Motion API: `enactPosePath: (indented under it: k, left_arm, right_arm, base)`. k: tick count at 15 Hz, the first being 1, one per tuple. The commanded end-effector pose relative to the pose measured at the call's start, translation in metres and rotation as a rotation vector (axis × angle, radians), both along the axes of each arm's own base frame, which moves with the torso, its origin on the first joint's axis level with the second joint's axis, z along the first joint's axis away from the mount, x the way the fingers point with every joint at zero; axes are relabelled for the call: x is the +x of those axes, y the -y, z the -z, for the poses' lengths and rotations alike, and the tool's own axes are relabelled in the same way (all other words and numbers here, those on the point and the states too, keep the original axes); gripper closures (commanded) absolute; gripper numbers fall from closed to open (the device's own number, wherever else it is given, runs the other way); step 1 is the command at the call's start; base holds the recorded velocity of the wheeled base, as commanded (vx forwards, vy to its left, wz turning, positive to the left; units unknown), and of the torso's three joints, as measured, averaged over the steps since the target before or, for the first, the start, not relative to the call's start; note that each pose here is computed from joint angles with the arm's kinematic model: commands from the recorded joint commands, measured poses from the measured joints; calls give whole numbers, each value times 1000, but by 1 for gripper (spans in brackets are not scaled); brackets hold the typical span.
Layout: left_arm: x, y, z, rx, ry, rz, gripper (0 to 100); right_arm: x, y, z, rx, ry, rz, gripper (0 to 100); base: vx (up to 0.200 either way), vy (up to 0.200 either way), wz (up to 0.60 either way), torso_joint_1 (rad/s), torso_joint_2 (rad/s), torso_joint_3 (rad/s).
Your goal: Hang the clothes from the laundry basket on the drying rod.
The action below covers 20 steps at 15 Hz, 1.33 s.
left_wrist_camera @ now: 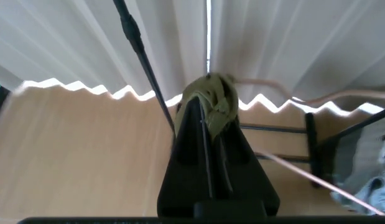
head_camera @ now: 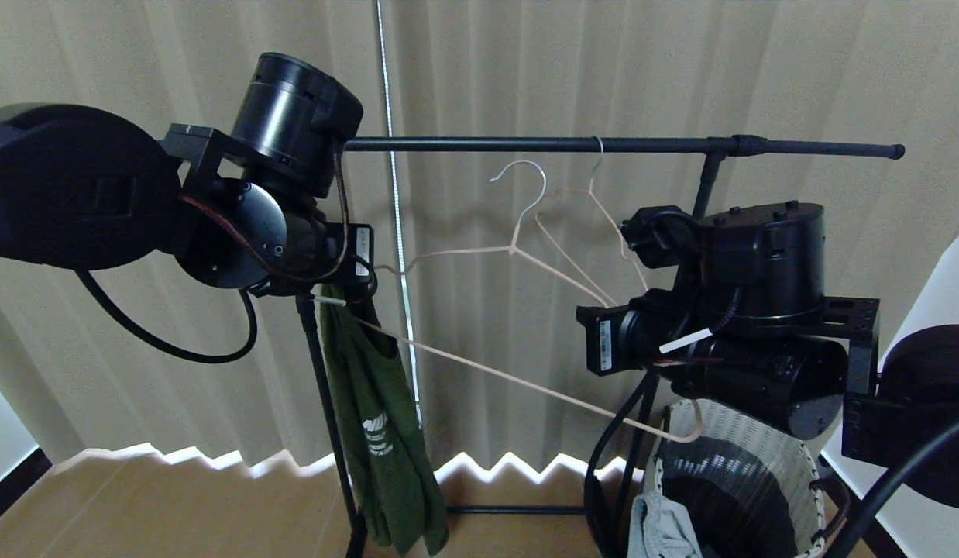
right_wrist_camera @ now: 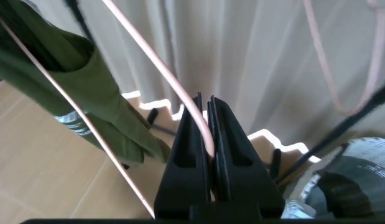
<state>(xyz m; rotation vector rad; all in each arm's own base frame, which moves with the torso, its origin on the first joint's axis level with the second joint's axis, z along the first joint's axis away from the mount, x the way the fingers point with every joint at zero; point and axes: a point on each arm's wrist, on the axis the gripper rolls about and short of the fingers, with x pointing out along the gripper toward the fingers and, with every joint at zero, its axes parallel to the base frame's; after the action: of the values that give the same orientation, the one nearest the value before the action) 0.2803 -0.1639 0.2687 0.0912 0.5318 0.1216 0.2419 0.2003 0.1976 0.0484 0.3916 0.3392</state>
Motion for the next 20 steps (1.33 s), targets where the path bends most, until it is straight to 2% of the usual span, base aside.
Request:
enactPosePath:
  k: [1, 2, 5, 12, 15, 17, 20]
  left_arm:
    - [1, -1, 0, 14, 0, 4, 100]
    - [3, -3, -1, 49, 2, 18, 100]
    - [7, -6, -4, 87, 24, 34, 100]
    - [9, -6, -3, 129, 21, 57, 100]
    - [5, 0, -7, 120, 40, 83, 100]
    - [1, 8, -10, 83, 62, 138, 100]
    - [-7, 11, -18, 34, 70, 221, 100]
  right_arm:
    - [-2, -1, -1, 5, 1, -13, 100]
    - [-4, 0, -2, 14, -4, -27, 100]
    - [-15, 0, -7, 57, -12, -76, 100]
    - [-27, 6, -10, 86, -22, -144, 100]
    - [-25, 1, -7, 84, -29, -163, 100]
    - [-16, -7, 0, 97, -6, -165, 100]
    - [-8, -15, 9, 86, -22, -163, 100]
  base:
    - [0, 0, 0, 0, 0, 0]
    - [0, 0, 0, 0, 0, 0]
    - [0, 0, 0, 0, 0, 0]
    - [0, 0, 0, 0, 0, 0]
    - [0, 0, 0, 0, 0, 0]
    - [0, 0, 0, 0, 0, 0]
    - [0, 0, 0, 0, 0, 0]
